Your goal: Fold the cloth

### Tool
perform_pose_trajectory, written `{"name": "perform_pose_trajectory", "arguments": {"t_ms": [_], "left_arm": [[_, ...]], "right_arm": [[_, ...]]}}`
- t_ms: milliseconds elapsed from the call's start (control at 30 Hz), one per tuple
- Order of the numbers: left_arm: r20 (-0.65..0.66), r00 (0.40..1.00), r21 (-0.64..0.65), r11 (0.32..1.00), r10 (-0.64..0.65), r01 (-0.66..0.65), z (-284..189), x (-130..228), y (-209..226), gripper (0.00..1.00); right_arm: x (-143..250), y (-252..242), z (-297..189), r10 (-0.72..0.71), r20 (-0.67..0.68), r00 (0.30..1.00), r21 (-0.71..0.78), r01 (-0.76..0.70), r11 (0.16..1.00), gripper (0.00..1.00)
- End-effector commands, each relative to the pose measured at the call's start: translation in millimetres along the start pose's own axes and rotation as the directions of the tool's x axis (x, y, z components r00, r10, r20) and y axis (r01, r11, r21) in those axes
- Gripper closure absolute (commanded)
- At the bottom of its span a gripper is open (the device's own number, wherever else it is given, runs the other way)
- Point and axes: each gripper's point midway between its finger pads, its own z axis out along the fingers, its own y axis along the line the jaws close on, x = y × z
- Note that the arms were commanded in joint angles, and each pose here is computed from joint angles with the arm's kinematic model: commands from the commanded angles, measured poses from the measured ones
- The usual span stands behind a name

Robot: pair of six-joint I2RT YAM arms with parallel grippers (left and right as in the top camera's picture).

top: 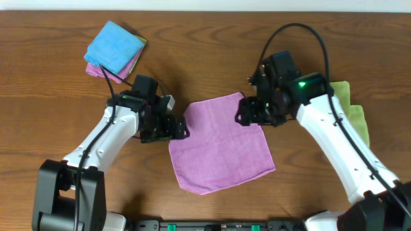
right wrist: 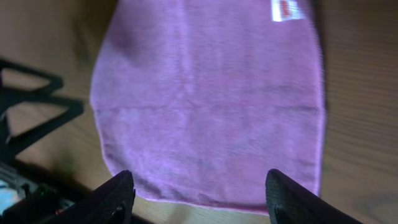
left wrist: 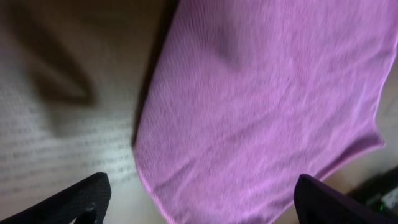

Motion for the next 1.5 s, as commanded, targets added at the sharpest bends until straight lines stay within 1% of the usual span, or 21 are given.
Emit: {"name": "perform_pose_trajectory", "arguments": {"t_ms": [0,100,133,167,300,367,433,533,567,800,1033,1200,1267,1433,1467], "left_arm": [[0.032,0.997,-0.021,0.997,-0.068,0.068,3.1,-8.2,5.4,0.04],[0.042,0.996,-0.016,0.997,-0.074,0.074,12.2,-16.3,7.7,0.0],[0.039,0.996,-0.014,0.997,-0.078,0.079,15.9,-17.7,8.8,0.0],[0.034,0.996,-0.013,0.997,-0.081,0.082,19.8,-18.7,10.1,0.05],[0.007,0.996,0.005,0.996,-0.094,0.094,33.0,-19.2,12.2,0.1],[0.01,0.996,0.005,0.996,-0.094,0.094,35.1,-20.9,12.9,0.12],[0.023,0.996,0.01,0.996,-0.09,0.09,35.9,-24.8,12.4,0.14],[0.043,0.994,0.019,0.994,-0.105,0.104,35.9,-30.3,11.0,0.2],[0.049,0.993,0.022,0.994,-0.106,0.105,36.0,-32.0,10.4,0.2],[0.067,0.994,0.043,0.996,-0.087,0.084,40.2,-37.3,1.3,0.31],[0.043,0.997,0.043,0.997,-0.059,0.057,55.3,-33.4,-6.5,0.35],[0.03,0.998,0.042,0.997,-0.064,0.062,60.2,-31.7,-5.5,0.45],[0.034,0.997,0.044,0.997,-0.062,0.06,60.1,-32.8,-5.9,0.5],[0.043,0.997,0.046,0.997,-0.06,0.058,60.0,-35.0,-6.5,0.71],[0.043,0.997,0.046,0.997,-0.06,0.058,60.0,-35.0,-6.5,0.73]], "right_arm": [[3.9,19.0,5.1,-0.072,-0.006,0.997,-0.039,0.071,0.997,0.33],[2.4,31.6,9.5,-0.113,0.01,0.994,-0.053,0.113,0.992,0.37],[2.1,34.5,11.2,-0.122,0.012,0.992,-0.055,0.122,0.991,0.39],[2.5,37.6,13.2,-0.129,0.01,0.992,-0.058,0.13,0.99,0.42],[9.0,41.6,25.1,-0.14,-0.03,0.99,-0.054,0.138,0.989,0.52],[14.4,40.9,33.3,-0.128,-0.062,0.99,-0.048,0.125,0.991,0.62],[19.5,38.3,41.0,-0.114,-0.087,0.99,-0.041,0.111,0.993,0.68],[28.9,31.1,52.1,-0.087,-0.12,0.989,-0.028,0.084,0.996,0.7],[32.9,27.8,56.1,-0.076,-0.131,0.988,-0.023,0.074,0.997,0.7],[65.2,2.9,89.3,0.044,-0.196,0.98,0.017,-0.041,0.999,0.83],[71.4,1.1,99.0,0.077,-0.2,0.977,0.001,-0.078,0.997,0.86],[70.7,1.0,99.1,0.076,-0.197,0.978,0.002,-0.077,0.997,0.89],[69.4,1.3,99.4,0.074,-0.192,0.979,0.0,-0.075,0.997,0.89],[65.3,1.4,101.8,0.066,-0.171,0.983,-0.005,-0.068,0.998,0.95],[65.5,0.9,103.0,0.073,-0.169,0.983,-0.005,-0.075,0.997,0.96]]}}
